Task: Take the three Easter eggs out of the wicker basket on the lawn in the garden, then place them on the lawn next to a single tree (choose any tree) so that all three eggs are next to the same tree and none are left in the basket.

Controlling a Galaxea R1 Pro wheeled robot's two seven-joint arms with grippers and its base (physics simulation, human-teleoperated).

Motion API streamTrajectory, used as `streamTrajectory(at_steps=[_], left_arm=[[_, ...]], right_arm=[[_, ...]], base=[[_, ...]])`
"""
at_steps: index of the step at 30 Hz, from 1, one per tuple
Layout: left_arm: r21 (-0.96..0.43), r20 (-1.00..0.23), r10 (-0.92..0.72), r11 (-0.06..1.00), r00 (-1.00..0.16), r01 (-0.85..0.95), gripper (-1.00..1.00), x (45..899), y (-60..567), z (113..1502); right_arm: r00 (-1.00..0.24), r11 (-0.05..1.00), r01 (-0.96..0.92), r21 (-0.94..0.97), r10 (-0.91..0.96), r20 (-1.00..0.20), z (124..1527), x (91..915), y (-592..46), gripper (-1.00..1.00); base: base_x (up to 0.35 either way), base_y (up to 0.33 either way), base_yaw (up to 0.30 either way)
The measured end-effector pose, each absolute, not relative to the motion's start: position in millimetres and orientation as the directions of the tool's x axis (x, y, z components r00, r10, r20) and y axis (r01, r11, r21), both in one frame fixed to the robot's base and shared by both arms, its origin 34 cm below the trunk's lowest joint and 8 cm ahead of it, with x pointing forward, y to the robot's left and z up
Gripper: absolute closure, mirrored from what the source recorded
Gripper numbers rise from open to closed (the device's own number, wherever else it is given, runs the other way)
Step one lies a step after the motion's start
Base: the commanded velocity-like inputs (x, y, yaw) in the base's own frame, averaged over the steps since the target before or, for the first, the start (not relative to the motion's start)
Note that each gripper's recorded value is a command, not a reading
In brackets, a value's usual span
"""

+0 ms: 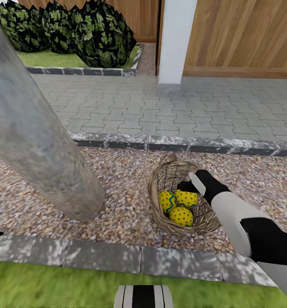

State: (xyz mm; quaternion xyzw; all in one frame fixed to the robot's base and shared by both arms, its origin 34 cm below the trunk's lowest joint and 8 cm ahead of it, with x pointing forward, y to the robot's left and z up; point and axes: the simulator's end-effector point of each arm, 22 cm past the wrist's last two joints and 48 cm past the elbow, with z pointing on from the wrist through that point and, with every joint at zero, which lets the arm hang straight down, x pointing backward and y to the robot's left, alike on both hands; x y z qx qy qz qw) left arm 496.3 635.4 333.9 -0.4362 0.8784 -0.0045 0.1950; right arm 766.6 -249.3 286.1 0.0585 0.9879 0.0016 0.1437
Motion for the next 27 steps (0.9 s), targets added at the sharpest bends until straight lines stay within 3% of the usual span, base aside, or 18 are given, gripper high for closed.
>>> streamTrajectory(at_steps=[27], left_arm=[[-0.138, -0.31, -0.768, 0.619, -0.56, -0.773, -1.0, 487, 635, 311]], right_arm=[[-0.958, 0.993, 0.114, 0.025, 0.116, -0.263, 254, 763, -245, -1.0]], base=[[0.0, 0.0, 0.0]])
